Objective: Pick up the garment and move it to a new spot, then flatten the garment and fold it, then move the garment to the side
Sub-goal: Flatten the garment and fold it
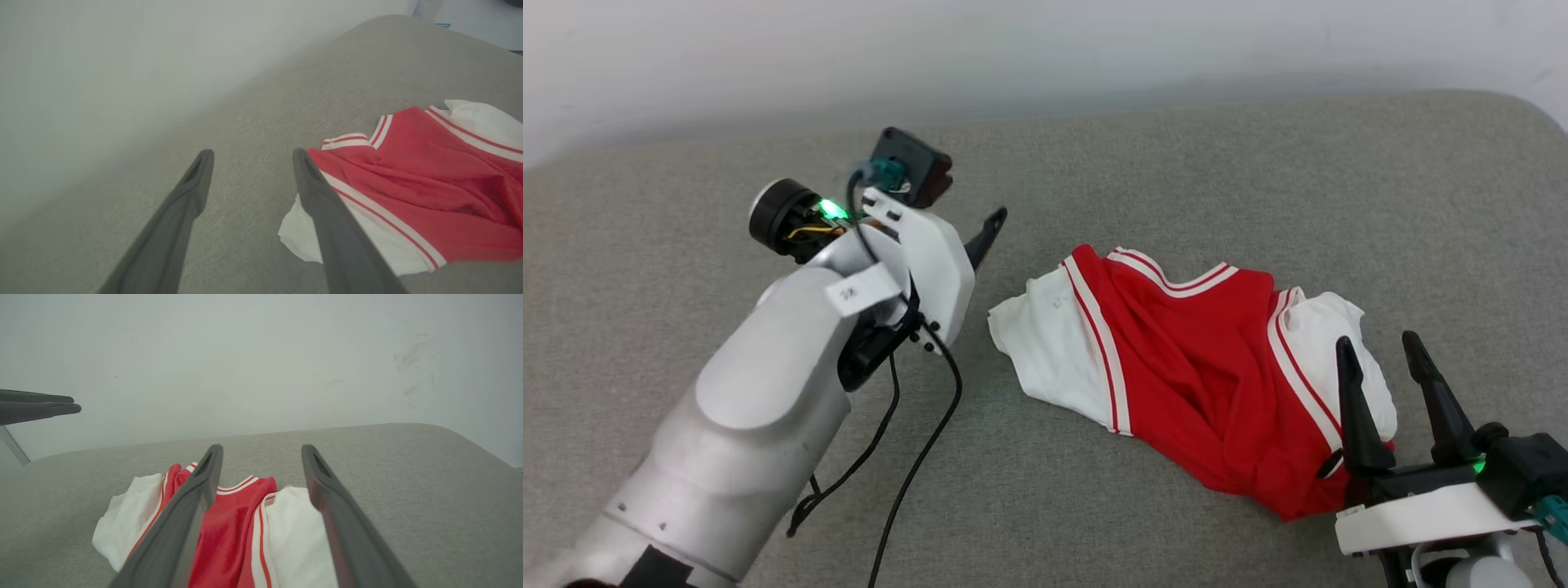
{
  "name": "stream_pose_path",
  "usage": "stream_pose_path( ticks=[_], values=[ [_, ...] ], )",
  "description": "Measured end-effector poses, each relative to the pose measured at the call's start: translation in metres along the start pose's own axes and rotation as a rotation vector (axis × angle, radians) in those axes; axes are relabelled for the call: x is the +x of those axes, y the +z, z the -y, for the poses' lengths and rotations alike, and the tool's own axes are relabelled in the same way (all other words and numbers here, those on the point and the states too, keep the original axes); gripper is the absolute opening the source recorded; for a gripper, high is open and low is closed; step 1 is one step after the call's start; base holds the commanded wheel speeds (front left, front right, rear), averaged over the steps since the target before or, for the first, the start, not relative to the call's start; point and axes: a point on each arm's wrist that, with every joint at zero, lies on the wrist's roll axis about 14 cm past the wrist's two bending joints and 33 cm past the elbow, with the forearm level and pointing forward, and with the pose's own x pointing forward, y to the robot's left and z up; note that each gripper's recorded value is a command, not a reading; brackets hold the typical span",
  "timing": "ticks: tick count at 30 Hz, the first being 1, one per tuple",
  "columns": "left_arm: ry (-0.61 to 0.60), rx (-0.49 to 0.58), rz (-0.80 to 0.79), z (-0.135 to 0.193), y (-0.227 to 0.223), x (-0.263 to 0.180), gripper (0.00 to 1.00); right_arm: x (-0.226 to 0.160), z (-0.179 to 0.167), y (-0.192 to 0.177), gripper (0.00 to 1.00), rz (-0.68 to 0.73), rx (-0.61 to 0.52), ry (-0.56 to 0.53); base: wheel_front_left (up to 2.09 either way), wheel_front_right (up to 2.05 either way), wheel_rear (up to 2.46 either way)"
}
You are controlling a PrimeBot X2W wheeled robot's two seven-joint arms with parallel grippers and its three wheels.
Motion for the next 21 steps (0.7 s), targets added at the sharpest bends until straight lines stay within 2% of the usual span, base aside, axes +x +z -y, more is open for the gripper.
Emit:
stream_pose_path(
  ticks=[7,11,21],
  values=[
    [-0.152,-0.034,-0.345,0.023,-0.049,0.013,1.0,0.008,0.005,-0.003,1.0,-0.005,-0.007,-0.011,0.0,0.0,0.0],
    [-0.223,-0.012,-0.531,0.036,-0.081,0.011,1.0,0.01,0.009,-0.006,1.0,-0.012,-0.005,-0.023,0.0,0.0,0.0],
    [-0.294,0.058,-0.744,0.042,-0.139,0.022,1.0,0.016,0.02,-0.014,1.0,-0.031,-0.004,-0.055,0.0,0.0,0.0]
  ],
)
